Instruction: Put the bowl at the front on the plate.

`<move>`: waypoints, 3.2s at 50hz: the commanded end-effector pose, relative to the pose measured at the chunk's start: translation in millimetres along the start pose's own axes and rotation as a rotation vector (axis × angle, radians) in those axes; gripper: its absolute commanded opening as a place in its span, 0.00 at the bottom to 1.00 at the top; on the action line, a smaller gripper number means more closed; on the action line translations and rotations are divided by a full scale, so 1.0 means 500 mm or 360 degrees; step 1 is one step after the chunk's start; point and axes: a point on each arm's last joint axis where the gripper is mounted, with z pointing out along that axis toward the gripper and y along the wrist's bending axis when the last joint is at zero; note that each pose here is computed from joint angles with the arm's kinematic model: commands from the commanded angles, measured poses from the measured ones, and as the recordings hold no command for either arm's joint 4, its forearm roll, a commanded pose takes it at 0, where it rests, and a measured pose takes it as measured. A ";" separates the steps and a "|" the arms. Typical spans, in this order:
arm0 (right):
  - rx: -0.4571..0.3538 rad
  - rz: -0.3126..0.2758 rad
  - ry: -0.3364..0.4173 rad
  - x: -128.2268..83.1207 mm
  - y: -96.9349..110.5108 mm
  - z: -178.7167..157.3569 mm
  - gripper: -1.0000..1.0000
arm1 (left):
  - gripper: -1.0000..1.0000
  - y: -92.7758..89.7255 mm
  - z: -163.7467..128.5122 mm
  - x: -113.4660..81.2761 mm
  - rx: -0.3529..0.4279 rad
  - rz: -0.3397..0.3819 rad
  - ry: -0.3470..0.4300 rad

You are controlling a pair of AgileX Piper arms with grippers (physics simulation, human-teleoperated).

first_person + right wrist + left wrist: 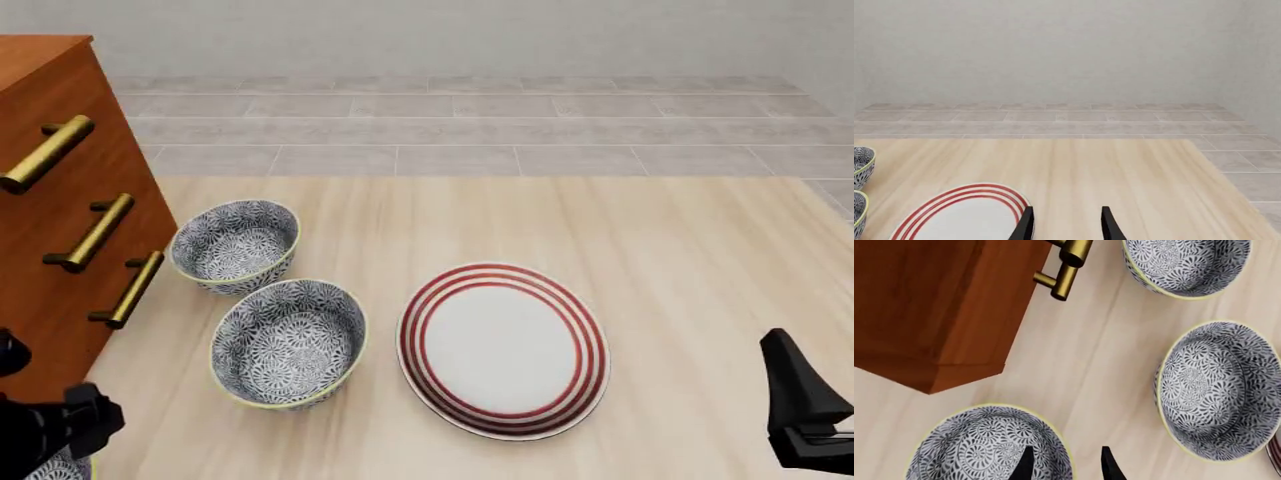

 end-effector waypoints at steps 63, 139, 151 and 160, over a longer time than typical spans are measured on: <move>0.0000 0.0000 0.0000 0.004 0.000 0.000 1.00 | 1.00 0.017 0.106 0.046 -0.0053 -0.0016 0.0140; 0.0000 0.0000 0.0000 0.004 0.000 0.000 1.00 | 0.00 -0.069 -0.111 0.004 0.0455 -0.0003 -0.0087; 0.0000 0.0001 -0.0001 0.004 0.000 0.000 1.00 | 0.00 -0.098 -0.143 -0.023 0.0561 0.0014 -0.0106; 0.0000 0.0000 0.0000 0.004 0.000 0.000 1.00 | 0.00 -0.133 -0.157 -0.047 0.0646 0.0120 -0.0116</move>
